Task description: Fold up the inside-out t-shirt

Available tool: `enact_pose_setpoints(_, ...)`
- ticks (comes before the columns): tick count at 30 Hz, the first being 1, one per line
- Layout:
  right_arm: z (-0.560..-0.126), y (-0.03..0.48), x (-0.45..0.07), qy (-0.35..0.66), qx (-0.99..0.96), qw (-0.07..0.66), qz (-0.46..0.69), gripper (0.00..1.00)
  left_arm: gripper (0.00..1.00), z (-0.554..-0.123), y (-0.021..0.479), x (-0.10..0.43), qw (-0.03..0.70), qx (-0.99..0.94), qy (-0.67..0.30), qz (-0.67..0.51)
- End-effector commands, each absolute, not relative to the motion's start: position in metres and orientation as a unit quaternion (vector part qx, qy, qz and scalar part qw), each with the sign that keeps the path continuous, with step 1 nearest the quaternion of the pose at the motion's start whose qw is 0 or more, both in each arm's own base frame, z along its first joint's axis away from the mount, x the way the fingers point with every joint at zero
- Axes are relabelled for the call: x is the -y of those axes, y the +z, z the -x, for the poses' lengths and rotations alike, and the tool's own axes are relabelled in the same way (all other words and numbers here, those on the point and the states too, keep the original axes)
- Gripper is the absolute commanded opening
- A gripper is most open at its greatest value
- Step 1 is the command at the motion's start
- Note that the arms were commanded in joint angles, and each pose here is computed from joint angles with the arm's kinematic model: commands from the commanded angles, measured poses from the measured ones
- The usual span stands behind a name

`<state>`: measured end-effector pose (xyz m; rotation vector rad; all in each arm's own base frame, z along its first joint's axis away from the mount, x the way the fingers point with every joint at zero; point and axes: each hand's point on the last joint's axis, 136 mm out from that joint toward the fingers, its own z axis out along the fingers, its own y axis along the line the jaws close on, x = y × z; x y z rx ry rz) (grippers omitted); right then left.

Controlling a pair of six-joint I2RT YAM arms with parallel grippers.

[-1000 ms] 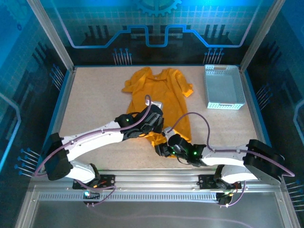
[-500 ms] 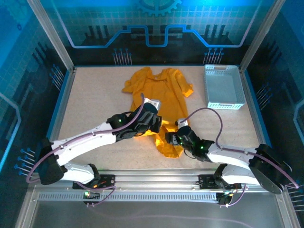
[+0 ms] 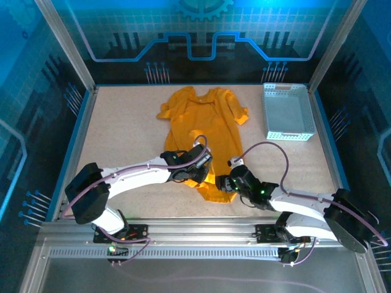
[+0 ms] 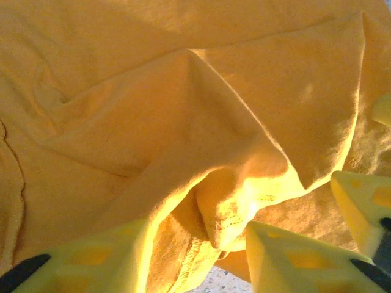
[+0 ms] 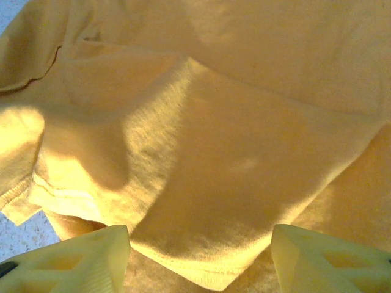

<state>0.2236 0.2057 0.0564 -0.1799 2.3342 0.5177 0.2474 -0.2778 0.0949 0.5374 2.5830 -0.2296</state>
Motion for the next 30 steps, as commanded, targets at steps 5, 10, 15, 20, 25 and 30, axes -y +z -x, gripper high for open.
enact_pose_setpoints(5,-0.225,0.065,-0.194,0.202,-0.906,0.368,0.047,0.65,0.78,-0.215,0.100,0.288,0.293,-0.897,-0.043,-0.329)
enact_pose_setpoints(10,-0.225,0.075,-0.182,0.207,-0.901,0.379,0.031,0.65,0.76,-0.218,0.081,0.282,0.275,-0.898,0.012,-0.343)
enact_pose_setpoints(15,-0.223,0.084,-0.172,0.215,-0.896,0.389,0.019,0.66,0.77,-0.224,0.065,0.288,0.273,-0.883,0.062,-0.378)
enact_pose_setpoints(20,-0.219,0.084,-0.170,0.226,-0.894,0.387,0.014,0.67,0.75,-0.239,0.064,0.293,0.291,-0.879,0.098,-0.365)
enact_pose_setpoints(25,-0.217,0.077,-0.173,0.231,-0.898,0.374,0.017,0.67,0.70,-0.251,0.077,0.307,0.324,-0.881,0.079,-0.336)
enact_pose_setpoints(30,-0.217,0.075,-0.175,0.232,-0.899,0.371,0.020,0.68,0.64,-0.261,0.073,0.308,0.319,-0.887,0.083,-0.322)
